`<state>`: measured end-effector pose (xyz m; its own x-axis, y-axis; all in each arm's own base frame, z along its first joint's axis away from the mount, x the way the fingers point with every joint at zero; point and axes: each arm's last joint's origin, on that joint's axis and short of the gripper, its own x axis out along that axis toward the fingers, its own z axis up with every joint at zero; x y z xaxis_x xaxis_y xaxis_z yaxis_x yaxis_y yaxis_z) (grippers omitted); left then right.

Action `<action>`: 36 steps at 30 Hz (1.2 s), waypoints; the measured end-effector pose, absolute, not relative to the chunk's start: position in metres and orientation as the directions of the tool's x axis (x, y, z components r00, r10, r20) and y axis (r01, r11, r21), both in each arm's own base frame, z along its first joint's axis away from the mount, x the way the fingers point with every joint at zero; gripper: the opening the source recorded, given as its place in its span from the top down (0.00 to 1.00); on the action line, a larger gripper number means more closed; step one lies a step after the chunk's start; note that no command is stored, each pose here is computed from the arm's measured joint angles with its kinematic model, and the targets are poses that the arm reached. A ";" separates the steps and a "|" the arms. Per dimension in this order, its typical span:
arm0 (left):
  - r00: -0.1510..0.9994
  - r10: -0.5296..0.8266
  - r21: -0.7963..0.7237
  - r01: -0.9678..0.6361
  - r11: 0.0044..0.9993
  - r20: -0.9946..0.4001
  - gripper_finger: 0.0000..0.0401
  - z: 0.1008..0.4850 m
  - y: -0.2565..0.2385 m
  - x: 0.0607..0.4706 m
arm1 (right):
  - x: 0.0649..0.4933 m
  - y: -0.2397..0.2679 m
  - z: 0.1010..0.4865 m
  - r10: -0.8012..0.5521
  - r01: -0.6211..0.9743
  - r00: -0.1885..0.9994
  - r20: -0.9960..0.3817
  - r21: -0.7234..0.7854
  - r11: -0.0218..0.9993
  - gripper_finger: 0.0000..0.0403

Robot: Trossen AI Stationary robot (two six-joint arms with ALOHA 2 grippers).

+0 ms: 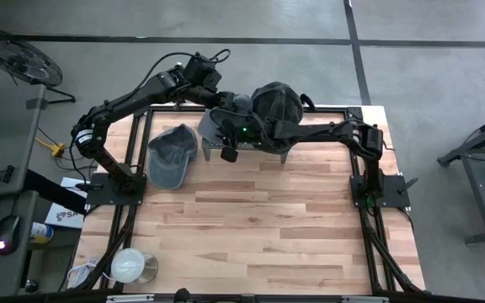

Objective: Pick & Place hat
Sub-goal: Adjust the gray cap on the shelf, then stack the gray cap on top of the gray cap on the shelf

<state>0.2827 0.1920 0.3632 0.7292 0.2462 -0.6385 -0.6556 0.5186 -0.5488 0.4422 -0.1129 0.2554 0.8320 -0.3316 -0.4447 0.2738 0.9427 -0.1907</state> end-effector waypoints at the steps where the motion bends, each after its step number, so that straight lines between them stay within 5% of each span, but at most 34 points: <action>1: 0.729 0.246 -0.549 -0.655 0.519 -0.638 0.51 0.363 0.192 0.283 | 0.442 -0.114 0.254 -0.331 0.278 0.826 -0.457 -0.181 0.943 0.75; 36: 0.784 0.354 -0.466 -0.598 0.653 -0.510 0.51 0.418 0.162 0.234 | 0.433 -0.108 0.271 -0.307 0.295 0.836 -0.455 -0.100 0.950 0.75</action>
<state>0.2340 0.1616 0.4183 0.7840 0.3535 -0.5103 -0.5975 0.6527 -0.4657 0.4329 -0.1083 0.2710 0.8357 -0.3073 -0.4551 0.2950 0.9502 -0.0999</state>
